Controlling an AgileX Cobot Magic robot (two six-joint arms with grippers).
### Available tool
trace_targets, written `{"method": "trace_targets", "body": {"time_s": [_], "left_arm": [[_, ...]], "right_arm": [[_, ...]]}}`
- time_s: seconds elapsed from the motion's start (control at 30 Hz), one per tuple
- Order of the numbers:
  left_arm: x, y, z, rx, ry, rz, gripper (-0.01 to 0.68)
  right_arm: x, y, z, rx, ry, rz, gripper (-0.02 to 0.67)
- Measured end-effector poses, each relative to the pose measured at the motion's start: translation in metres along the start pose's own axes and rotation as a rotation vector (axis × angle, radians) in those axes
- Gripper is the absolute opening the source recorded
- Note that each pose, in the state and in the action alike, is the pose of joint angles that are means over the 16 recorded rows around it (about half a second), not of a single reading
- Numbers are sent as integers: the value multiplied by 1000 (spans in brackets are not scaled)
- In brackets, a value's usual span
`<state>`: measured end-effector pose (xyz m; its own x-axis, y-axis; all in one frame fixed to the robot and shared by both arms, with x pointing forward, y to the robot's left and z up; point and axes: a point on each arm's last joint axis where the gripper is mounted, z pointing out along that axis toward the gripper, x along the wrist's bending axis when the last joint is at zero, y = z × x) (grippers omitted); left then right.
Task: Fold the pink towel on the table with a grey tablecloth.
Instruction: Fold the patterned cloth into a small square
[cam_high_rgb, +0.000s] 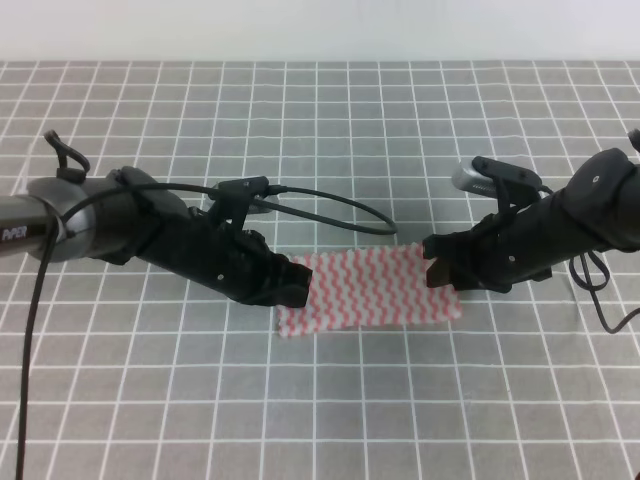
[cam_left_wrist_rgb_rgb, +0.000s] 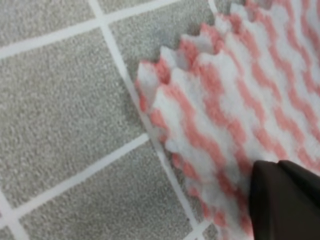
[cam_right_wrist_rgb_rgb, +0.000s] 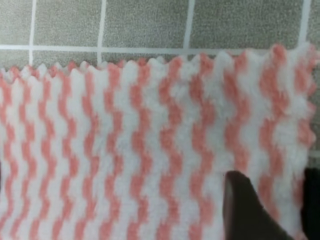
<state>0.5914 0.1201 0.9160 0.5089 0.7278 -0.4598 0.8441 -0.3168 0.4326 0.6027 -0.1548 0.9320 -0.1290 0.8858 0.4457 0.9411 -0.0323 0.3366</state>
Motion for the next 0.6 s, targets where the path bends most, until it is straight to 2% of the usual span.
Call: {"method": "trace_targets", "body": {"time_s": [0.23, 0.6], "left_arm": [[0, 0, 0, -1, -2, -1, -3], [0, -1, 0, 7, -5, 1, -2]], "right_arm": [[-1, 0, 2, 7, 0, 4, 167], [-1, 0, 1, 7, 1, 16, 25]]}}
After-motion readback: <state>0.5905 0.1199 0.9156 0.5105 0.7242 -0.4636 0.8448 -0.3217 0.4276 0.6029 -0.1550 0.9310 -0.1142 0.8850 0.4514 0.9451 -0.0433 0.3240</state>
